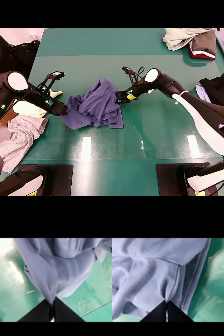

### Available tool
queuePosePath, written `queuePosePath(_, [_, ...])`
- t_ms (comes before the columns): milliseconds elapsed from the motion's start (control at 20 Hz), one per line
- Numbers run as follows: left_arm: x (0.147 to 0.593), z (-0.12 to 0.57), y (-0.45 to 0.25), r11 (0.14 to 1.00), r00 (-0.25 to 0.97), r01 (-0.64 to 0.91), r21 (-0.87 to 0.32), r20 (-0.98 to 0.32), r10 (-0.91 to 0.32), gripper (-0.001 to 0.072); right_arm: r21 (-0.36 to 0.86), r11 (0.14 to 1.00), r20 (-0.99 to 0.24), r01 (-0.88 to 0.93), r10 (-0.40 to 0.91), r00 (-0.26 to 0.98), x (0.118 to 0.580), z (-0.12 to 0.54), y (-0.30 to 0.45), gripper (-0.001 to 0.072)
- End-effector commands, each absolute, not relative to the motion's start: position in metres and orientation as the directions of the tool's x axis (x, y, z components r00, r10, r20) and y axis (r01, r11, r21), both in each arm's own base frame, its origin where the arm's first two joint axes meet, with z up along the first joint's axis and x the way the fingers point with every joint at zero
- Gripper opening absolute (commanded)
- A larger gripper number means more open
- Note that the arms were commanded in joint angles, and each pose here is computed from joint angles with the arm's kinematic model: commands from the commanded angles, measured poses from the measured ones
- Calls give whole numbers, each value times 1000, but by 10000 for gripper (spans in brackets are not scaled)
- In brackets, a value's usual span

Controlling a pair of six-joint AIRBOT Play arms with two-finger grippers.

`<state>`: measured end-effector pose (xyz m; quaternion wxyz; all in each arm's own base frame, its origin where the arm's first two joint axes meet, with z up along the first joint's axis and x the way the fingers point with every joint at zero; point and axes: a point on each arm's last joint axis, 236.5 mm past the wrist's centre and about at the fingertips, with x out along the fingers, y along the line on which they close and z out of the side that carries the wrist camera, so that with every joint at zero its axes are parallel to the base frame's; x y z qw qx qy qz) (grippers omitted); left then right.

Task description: Fold the shirts.

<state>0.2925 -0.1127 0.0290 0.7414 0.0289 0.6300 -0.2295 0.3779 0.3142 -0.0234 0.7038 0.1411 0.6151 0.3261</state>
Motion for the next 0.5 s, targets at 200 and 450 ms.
queuePosePath(200, [347,148,-58,941,470,329,77,-878,-92,27,521,769,-641,-371,639,425,414,146,221,15])
queuePosePath(450, [335,354,-68,955,831,283,90,-520,-197,27,377,822,-357,-427,554,752,381,342,133,15])
